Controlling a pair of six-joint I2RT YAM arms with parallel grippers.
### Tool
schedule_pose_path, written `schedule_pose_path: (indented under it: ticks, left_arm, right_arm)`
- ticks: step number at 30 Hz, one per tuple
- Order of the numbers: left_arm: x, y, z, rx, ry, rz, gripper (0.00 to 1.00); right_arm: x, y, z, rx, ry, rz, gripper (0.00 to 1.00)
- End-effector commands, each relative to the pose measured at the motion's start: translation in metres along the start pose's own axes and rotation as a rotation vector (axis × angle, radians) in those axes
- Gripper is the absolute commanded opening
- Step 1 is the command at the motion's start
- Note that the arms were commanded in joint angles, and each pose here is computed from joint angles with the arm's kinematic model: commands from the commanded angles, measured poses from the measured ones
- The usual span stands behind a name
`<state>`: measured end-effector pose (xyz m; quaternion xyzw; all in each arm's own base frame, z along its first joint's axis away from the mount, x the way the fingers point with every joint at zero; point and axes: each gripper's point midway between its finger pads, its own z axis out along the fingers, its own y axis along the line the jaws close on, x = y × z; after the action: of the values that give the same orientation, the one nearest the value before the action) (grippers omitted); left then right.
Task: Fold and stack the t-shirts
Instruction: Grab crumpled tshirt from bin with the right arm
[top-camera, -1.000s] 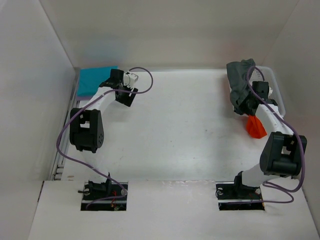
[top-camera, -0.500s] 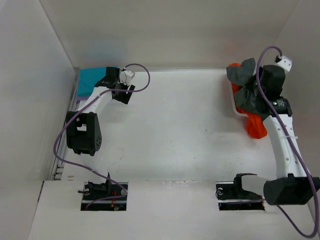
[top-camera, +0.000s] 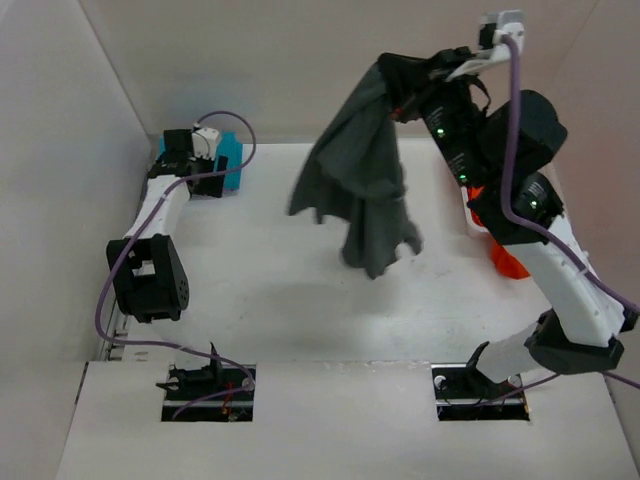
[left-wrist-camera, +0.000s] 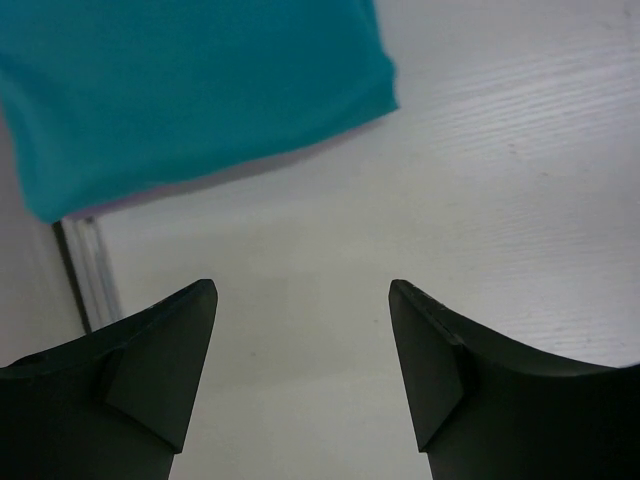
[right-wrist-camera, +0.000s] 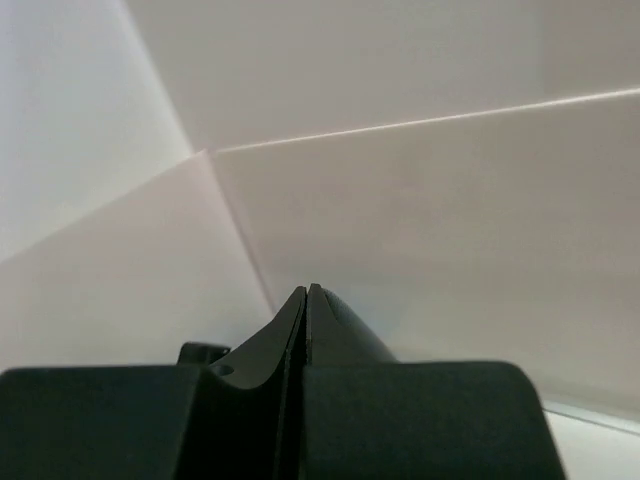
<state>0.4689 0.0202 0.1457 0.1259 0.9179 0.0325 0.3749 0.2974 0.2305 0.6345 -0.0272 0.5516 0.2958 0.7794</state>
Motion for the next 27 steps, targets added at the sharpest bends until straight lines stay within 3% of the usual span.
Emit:
schedule_pose_path:
  ticks: [1,6,12,14,16,19,23,27]
  left_arm:
    - [-0.028,0.044,-0.039,-0.100,-0.148,-0.119,0.69]
    - [-0.026,0.082,-0.061,-0.168,-0.190,-0.203,0.70]
    - [-0.017,0.081,-0.062,-0.166,-0.178,-0.175,0.71]
    - [-0.015,0.070,-0.058,-0.143,-0.168,-0.139,0.72]
    - [-0.011,0.057,-0.052,-0.117,-0.145,-0.099,0.72]
    - [0.000,0.038,-0.044,-0.084,-0.103,-0.023,0.72]
    - [0.034,0.006,-0.033,0.007,0.020,0.108,0.72]
    - [0.081,-0.033,-0.015,0.118,0.169,0.209,0.68]
  right_arm:
    - [0.006,0.033,0.013,-0.059,-0.020,-0.081,0.01]
    - [0.091,0.037,0.020,-0.057,0.137,-0.072,0.01]
    - [0.211,-0.090,-0.002,0.270,0.360,-0.027,0.08]
    - [0.250,-0.137,-0.021,0.375,0.446,-0.032,0.16]
    - [0.287,-0.180,-0.043,0.458,0.552,-0.039,0.35]
    - [0.328,-0.225,-0.074,0.550,0.686,-0.013,0.49]
    - [0.353,-0.227,-0.090,0.511,0.760,0.029,0.57]
    - [0.399,-0.201,-0.102,0.429,0.884,0.103,0.59]
